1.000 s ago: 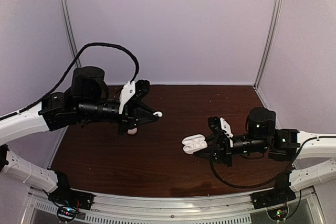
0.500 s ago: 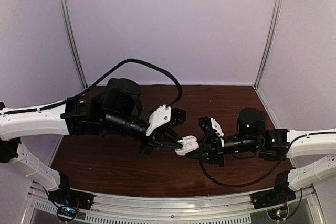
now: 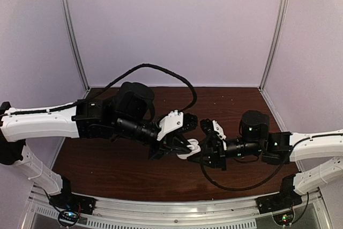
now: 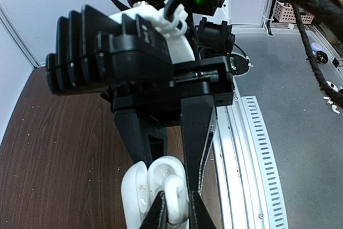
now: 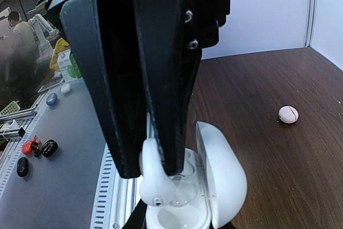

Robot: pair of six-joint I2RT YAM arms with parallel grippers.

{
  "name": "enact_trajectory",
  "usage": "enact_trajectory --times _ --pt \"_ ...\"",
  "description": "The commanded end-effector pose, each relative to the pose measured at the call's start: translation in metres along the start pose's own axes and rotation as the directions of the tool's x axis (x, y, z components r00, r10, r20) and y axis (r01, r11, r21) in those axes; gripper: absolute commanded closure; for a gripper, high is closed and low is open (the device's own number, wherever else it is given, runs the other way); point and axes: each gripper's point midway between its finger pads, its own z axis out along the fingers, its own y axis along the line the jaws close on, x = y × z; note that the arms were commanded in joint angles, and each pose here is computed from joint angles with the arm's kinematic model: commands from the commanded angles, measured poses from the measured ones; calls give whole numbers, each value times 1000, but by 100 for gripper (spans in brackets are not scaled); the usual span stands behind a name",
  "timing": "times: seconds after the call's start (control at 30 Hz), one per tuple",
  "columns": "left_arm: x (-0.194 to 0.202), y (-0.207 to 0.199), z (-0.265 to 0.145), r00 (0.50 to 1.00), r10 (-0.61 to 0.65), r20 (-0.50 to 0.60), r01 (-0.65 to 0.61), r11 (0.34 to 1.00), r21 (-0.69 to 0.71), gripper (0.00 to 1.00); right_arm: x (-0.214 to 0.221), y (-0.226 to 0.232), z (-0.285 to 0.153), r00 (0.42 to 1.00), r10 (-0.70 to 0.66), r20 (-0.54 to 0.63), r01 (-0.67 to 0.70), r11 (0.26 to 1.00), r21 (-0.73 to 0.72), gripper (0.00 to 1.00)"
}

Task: Insert the wireless bluetooth earbuds into the charging case
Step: Insert the earbuds into the right side groove of the charging case.

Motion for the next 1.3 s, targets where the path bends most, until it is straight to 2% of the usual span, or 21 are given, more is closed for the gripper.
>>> enact_trajectory --times 0.0,0.4,0.8,0.93,1.27 --pt "-16 7 1 999 15 31 -14 1000 -26 89 -19 7 3 999 -20 47 21 999 -27 100" --pt "2 10 15 999 17 -50 -18 999 -27 87 -19 13 2 998 -31 48 33 998 -46 100" --pt "10 4 15 996 26 -87 -26 1000 3 86 -24 18 -2 996 -47 71 51 997 -61 100" --pt "9 5 16 996 27 -89 -27 1000 0 77 -25 18 -2 996 -47 72 52 997 -62 100" --pt "-2 19 4 996 33 -85 -40 995 -87 71 -23 19 -2 997 -47 67 51 997 -64 100"
